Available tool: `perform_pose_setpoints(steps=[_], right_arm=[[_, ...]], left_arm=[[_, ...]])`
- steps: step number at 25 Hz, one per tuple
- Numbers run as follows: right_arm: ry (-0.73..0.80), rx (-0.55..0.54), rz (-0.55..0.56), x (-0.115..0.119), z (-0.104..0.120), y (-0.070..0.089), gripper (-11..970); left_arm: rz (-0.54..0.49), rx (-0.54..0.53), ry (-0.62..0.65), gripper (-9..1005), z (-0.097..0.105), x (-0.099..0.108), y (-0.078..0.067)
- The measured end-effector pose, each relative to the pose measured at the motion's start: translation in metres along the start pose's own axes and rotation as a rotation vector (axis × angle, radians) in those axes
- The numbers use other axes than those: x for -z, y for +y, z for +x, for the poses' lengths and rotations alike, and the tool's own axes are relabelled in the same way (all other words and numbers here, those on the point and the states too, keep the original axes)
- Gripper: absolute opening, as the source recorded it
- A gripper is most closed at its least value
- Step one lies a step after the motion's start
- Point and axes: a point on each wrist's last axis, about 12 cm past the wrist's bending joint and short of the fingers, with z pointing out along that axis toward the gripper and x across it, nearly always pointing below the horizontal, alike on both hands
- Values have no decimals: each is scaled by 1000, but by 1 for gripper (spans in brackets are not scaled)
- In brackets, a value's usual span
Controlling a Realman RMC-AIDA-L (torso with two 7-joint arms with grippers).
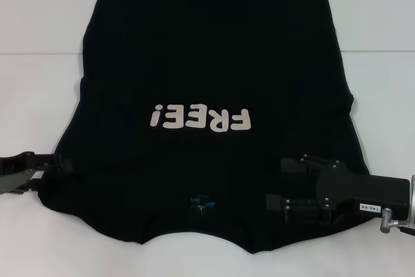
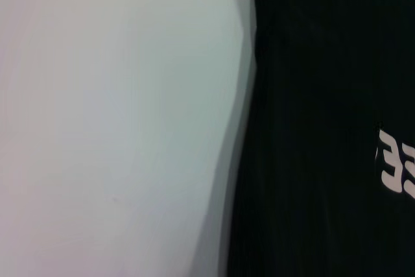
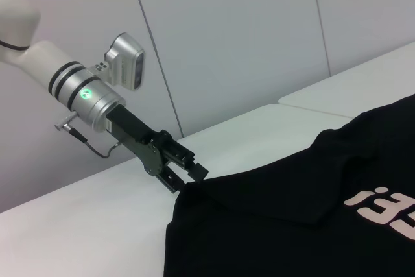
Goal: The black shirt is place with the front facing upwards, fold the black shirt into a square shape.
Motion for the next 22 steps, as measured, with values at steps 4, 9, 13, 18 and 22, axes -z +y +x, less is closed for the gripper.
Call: perform_pose_setpoints(steps=[4, 9, 13, 18, 22], right_arm=[[0, 0, 0, 0, 0, 0, 941], [-1, 2, 0, 0, -1, 0, 941], [-1, 2, -1, -1, -1, 0, 941], [1, 4, 3, -1, -1, -1, 941], [2, 6, 3, -1, -2, -2, 941]], left_arm=[[1, -11, 3, 884, -1, -1, -2], [10, -15, 2, 883, -3, -1, -4], [10, -20, 6, 872, -4, -2, -6], [11, -23, 8, 858, -3, -2, -6], [10, -26, 8, 848, -4, -1, -6]])
